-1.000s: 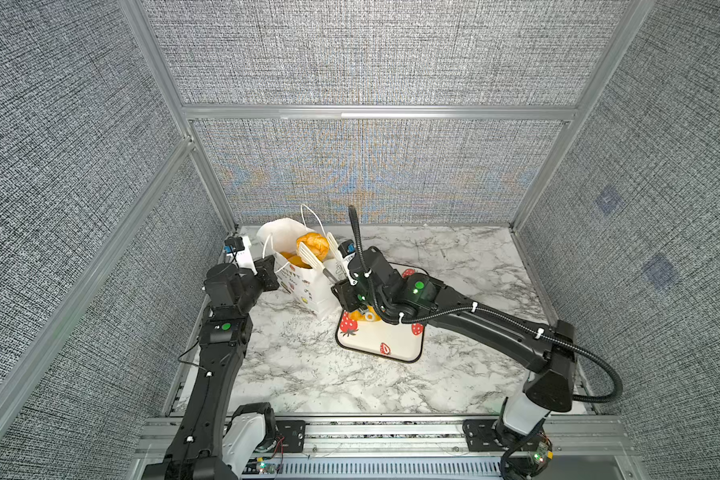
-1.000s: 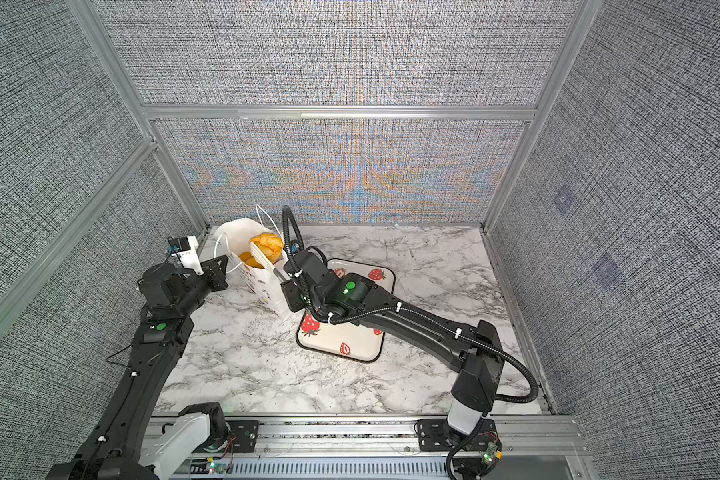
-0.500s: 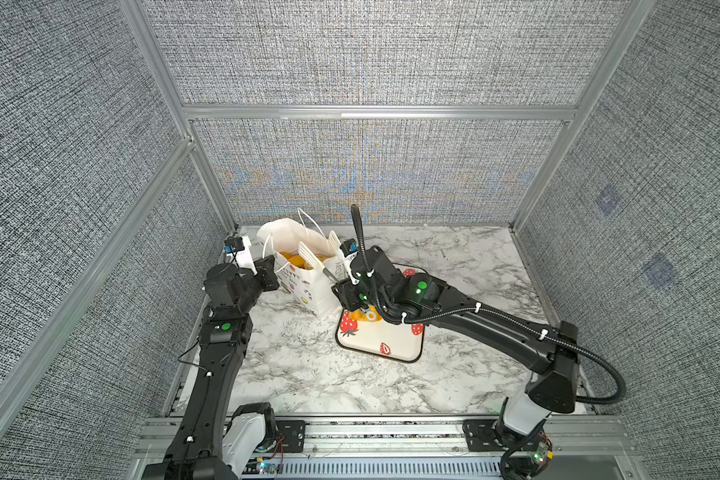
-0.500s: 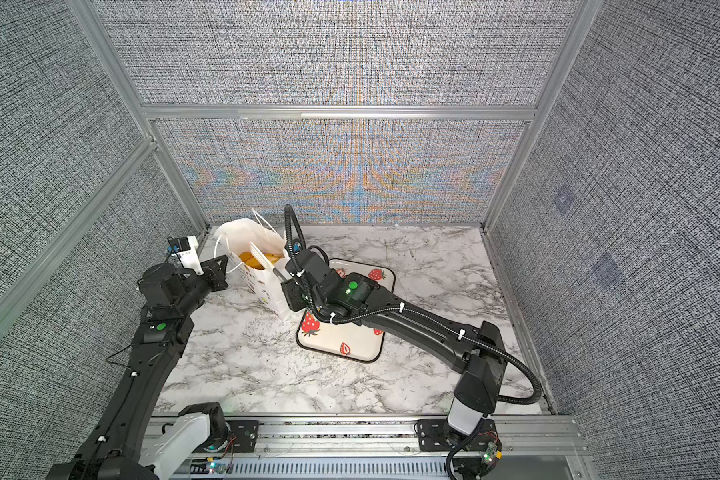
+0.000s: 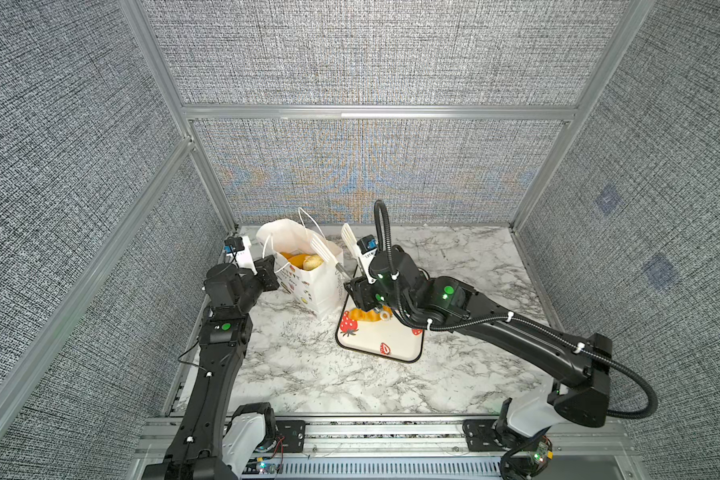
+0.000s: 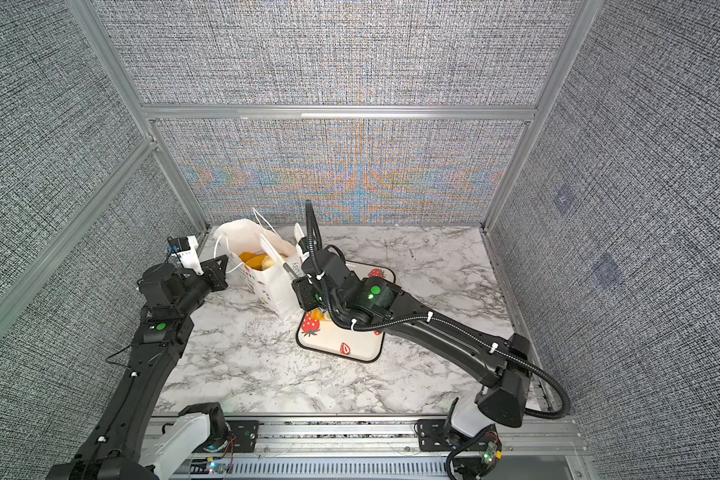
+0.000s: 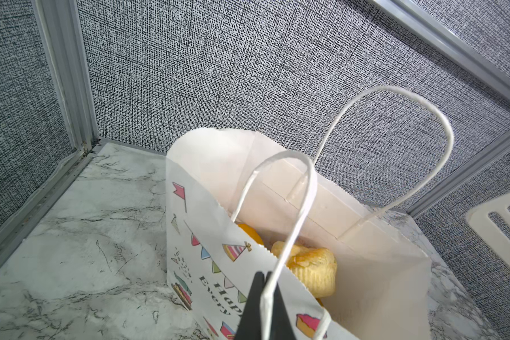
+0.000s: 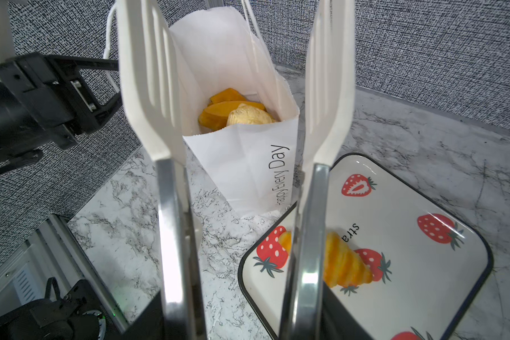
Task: Pack bread into a paper bag
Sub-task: Place the bread in the paper bag, then pick up the bread from the tray.
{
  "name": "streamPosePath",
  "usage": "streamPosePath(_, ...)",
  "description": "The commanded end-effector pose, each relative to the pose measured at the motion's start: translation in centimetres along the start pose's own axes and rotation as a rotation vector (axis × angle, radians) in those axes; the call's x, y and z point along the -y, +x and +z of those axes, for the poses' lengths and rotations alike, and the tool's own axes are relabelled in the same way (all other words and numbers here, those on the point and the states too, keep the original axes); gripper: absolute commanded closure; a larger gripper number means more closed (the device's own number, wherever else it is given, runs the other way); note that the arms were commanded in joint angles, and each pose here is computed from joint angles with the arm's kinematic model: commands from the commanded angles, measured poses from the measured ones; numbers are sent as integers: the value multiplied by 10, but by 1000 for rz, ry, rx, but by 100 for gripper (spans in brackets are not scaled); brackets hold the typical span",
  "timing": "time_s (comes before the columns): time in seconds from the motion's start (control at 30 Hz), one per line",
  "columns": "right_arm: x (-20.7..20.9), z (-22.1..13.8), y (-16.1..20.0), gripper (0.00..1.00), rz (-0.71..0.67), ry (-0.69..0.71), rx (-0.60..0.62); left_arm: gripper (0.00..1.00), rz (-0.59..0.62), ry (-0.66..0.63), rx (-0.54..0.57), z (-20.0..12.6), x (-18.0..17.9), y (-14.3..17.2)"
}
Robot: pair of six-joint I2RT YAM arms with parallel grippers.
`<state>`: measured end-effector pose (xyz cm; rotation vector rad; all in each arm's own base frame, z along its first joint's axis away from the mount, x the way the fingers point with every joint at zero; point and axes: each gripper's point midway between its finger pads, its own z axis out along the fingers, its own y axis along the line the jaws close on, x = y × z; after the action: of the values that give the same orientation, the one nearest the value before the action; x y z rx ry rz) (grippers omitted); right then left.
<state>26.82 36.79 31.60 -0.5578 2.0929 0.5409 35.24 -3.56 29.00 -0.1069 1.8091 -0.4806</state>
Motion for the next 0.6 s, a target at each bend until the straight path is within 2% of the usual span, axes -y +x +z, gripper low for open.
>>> streamPosePath(0.0, 17, -11, -1, 43, 28, 59, 33, 100, 7, 9, 15, 0, 2, -4)
streamPosePath(0.27, 61, -23, 33, 43, 99, 147, -1, 100, 6, 9, 11, 0, 2, -3)
streamPosePath(0.57, 89, -13, 88, 43, 169, 203, -108, 100, 5, 8, 11, 1, 1, -3)
